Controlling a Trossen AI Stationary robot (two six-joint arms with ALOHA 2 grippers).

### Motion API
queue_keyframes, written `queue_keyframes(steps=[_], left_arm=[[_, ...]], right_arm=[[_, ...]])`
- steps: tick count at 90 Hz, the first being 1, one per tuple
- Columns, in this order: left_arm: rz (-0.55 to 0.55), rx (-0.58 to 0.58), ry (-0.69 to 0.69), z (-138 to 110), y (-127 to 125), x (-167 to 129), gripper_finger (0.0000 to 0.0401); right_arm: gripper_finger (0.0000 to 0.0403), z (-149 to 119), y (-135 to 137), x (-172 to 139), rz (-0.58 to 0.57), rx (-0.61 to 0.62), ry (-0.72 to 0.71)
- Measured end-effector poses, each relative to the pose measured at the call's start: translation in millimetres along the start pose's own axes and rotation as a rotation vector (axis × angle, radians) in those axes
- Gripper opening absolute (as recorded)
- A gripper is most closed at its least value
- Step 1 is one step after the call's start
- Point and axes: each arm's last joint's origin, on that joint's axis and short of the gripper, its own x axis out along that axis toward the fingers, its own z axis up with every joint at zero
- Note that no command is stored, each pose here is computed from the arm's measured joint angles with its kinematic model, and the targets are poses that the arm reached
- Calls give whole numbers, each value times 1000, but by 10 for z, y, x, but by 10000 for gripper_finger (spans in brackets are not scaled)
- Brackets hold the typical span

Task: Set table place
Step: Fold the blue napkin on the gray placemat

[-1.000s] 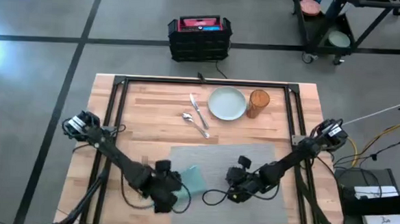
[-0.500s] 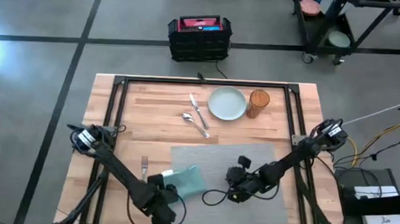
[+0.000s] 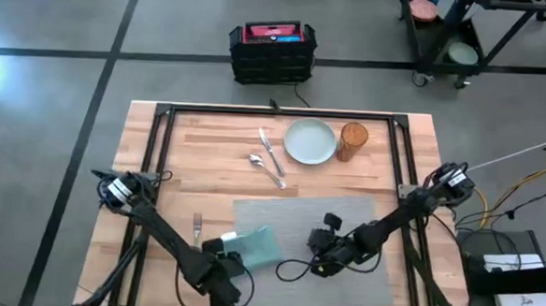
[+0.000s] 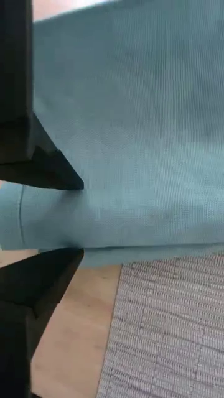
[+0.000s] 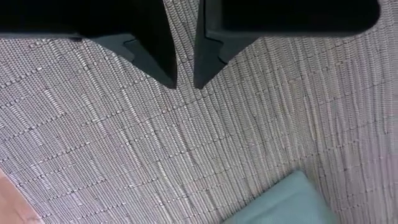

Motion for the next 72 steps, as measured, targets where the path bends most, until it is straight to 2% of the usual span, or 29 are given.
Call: queue_keyframes(steps=[24, 45, 72], left_arm=[[-11, -9, 13, -21, 13, 48, 67], [-48, -13, -4, 33, -51, -54, 7], [-110, -20, -25, 111, -145, -209, 1]], right_arm=[[50, 9, 8, 0, 8, 5, -9], [66, 12, 11, 0, 11, 8, -13], [78, 13, 11, 0, 10, 8, -13]])
